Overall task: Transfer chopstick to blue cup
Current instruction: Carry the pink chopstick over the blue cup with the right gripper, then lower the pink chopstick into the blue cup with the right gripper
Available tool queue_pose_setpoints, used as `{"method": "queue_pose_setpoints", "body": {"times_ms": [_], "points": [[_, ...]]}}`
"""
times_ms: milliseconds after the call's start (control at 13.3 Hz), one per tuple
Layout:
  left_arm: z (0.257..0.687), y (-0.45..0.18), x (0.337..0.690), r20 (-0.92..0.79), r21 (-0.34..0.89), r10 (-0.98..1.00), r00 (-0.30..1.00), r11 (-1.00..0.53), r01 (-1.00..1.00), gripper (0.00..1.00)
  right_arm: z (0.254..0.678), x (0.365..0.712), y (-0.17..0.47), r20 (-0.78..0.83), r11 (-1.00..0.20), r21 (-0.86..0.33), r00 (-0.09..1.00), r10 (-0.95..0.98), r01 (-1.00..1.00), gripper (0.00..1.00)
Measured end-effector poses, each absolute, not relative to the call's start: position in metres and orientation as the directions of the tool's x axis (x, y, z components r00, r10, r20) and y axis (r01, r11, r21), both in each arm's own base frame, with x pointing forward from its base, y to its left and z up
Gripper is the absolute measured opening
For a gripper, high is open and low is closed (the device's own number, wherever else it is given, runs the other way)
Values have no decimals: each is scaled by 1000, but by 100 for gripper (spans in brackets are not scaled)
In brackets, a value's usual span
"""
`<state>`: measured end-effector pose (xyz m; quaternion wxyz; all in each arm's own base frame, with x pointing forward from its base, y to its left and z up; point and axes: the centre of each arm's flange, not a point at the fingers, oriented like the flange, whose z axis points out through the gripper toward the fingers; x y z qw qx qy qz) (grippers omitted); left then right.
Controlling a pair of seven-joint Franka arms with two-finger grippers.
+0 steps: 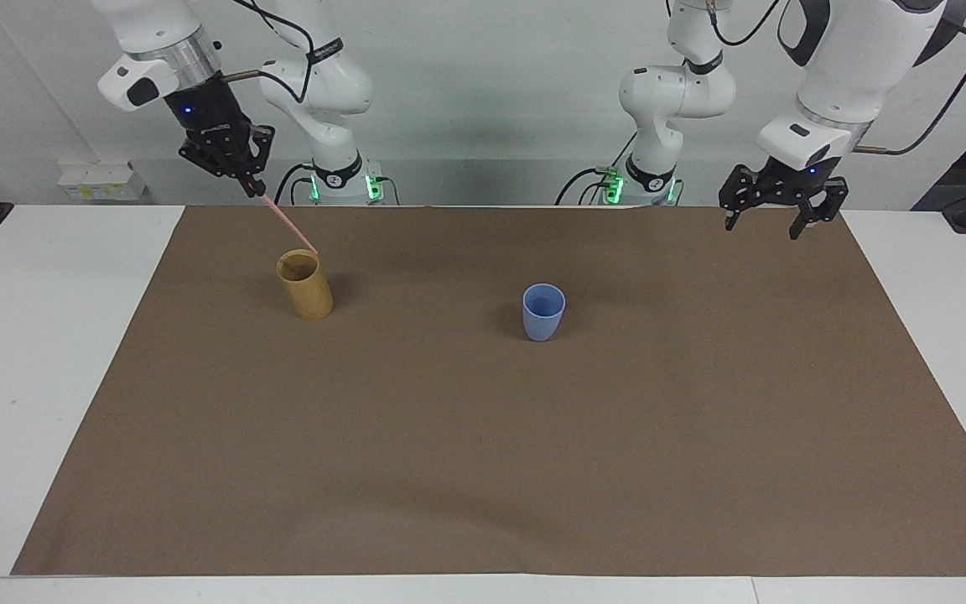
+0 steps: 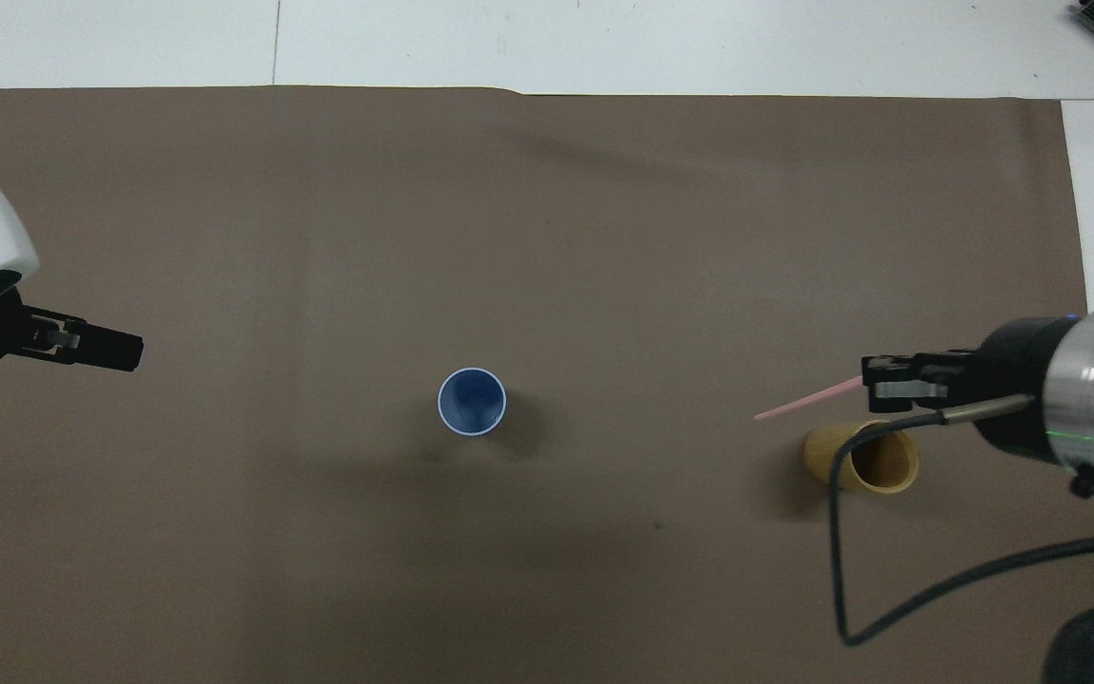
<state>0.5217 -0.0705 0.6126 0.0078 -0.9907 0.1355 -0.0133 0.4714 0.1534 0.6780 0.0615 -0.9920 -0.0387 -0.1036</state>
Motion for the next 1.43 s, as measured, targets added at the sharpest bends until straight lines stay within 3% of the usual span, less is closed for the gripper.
{"method": "queue_pose_setpoints", "body": {"times_ms": [377, 754, 1433], "points": [[613, -70, 522, 24, -19, -269, 963, -963, -268, 100, 678, 453, 264, 321, -974, -146, 940, 116, 170, 9], [613, -70, 522, 24, -19, -269, 963, -963, -268, 100, 665, 442, 333, 372, -940, -222, 914, 164, 259, 9], [613, -70, 522, 24, -19, -268, 963, -963, -268, 100, 566, 463, 388, 343, -930, -185, 908, 242, 317, 9]]}}
